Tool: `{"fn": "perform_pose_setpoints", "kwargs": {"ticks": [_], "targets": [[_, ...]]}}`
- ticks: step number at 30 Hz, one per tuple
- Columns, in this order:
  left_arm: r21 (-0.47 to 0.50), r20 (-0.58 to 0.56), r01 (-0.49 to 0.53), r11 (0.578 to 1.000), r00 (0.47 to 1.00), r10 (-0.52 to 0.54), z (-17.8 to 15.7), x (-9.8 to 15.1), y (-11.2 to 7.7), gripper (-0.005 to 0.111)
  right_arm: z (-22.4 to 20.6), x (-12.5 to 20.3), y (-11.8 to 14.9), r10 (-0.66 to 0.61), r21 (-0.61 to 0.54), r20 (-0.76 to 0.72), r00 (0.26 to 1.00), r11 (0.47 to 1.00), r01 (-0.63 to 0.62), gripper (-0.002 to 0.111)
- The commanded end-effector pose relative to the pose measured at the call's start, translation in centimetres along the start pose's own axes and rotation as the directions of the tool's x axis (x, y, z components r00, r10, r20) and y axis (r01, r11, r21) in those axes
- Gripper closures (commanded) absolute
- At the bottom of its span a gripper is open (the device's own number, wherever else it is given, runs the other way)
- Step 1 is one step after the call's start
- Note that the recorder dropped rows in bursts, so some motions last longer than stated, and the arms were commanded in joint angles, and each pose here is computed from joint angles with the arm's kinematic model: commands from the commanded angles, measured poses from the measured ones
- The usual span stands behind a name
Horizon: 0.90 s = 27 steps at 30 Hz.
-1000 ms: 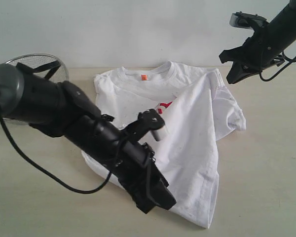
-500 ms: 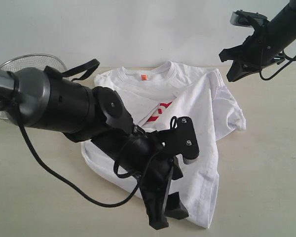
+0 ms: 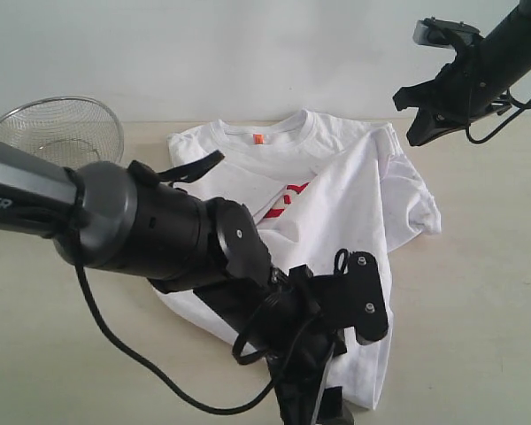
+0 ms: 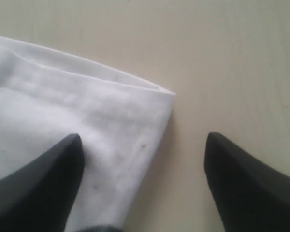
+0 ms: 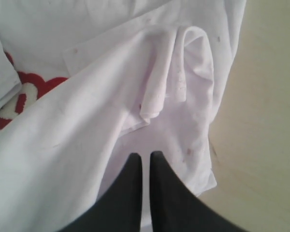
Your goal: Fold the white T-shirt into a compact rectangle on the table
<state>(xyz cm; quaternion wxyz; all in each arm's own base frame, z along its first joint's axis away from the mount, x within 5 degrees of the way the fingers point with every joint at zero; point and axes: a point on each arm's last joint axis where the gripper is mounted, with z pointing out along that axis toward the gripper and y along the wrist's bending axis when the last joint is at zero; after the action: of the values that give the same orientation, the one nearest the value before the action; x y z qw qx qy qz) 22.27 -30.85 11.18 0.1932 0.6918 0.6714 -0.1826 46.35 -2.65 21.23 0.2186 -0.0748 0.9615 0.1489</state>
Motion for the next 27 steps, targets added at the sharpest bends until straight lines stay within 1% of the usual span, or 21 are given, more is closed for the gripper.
{"fn": "perform_pose_setpoints", "kwargs": {"ticks": [1, 6, 8, 11, 13, 14, 16, 19, 21, 25, 27], "targets": [[-0.031, 0.002, -0.011, 0.999, 1.000, 0.011, 0.5, -0.4, -0.1, 0.044, -0.6, -0.3, 0.1, -0.019, 0.010, 0.018, 1.000, 1.000, 0.019, 0.107], [-0.105, 0.000, -0.012, 0.994, 1.000, 0.012, 1.1, -0.3, 0.4, 0.046, -0.6, -0.3, 0.1, -0.019, 0.010, 0.018, 1.000, 1.000, 0.019, 0.107], [-0.105, -0.010, -0.008, 0.994, 1.000, 0.007, 1.5, 0.0, 0.5, 0.047, -0.6, -0.3, 0.1, -0.019, 0.010, 0.018, 1.000, 1.000, 0.019, 0.107], [-0.078, -0.022, -0.010, 0.997, 1.000, 0.008, 2.1, 0.2, 0.1, 0.051, -0.6, -0.3, 0.1, -0.019, 0.012, 0.021, 1.000, 1.000, 0.019, 0.107], [-0.073, -0.022, -0.014, 0.997, 1.000, 0.012, 2.1, 0.1, -0.1, 0.057, -0.6, -0.3, 0.1, -0.019, 0.014, 0.025, 1.000, 1.000, 0.018, 0.107], [-0.070, -0.022, -0.016, 0.997, 1.000, 0.014, 2.2, 0.1, -0.2, 0.061, -0.6, -0.4, 0.1, -0.019, 0.014, 0.026, 0.999, 1.000, 0.018, 0.107], [-0.064, -0.019, -0.018, 0.998, 1.000, 0.017, 2.1, -0.1, -0.4, 0.073, -0.6, -0.4, 0.1, -0.019, 0.016, 0.029, 0.999, 1.000, 0.018, 0.107], [-0.062, -0.011, -0.023, 0.998, 1.000, 0.023, 1.8, -0.4, -0.5, 0.092, -0.6, -0.4, 0.0, -0.019, 0.018, 0.032, 0.999, 1.000, 0.018, 0.107], [-0.069, -0.005, -0.031, 0.997, 1.000, 0.031, 1.5, -0.7, -0.5, 0.102, -0.6, -0.4, 0.0, -0.019, 0.018, 0.032, 0.999, 1.000, 0.018, 0.107], [-0.104, 0.034, -0.034, 0.994, 0.999, 0.038, -0.2, -1.7, -0.4, 0.102, -0.6, -0.4, 0.0, -0.020, 0.019, 0.032, 0.999, 1.000, 0.019, 0.107], [-0.141, 0.067, -0.017, 0.990, 0.997, 0.026, -1.4, -2.4, -0.2, 0.102, -0.6, -0.4, 0.0, -0.020, 0.019, 0.032, 0.999, 1.000, 0.019, 0.107]]}}
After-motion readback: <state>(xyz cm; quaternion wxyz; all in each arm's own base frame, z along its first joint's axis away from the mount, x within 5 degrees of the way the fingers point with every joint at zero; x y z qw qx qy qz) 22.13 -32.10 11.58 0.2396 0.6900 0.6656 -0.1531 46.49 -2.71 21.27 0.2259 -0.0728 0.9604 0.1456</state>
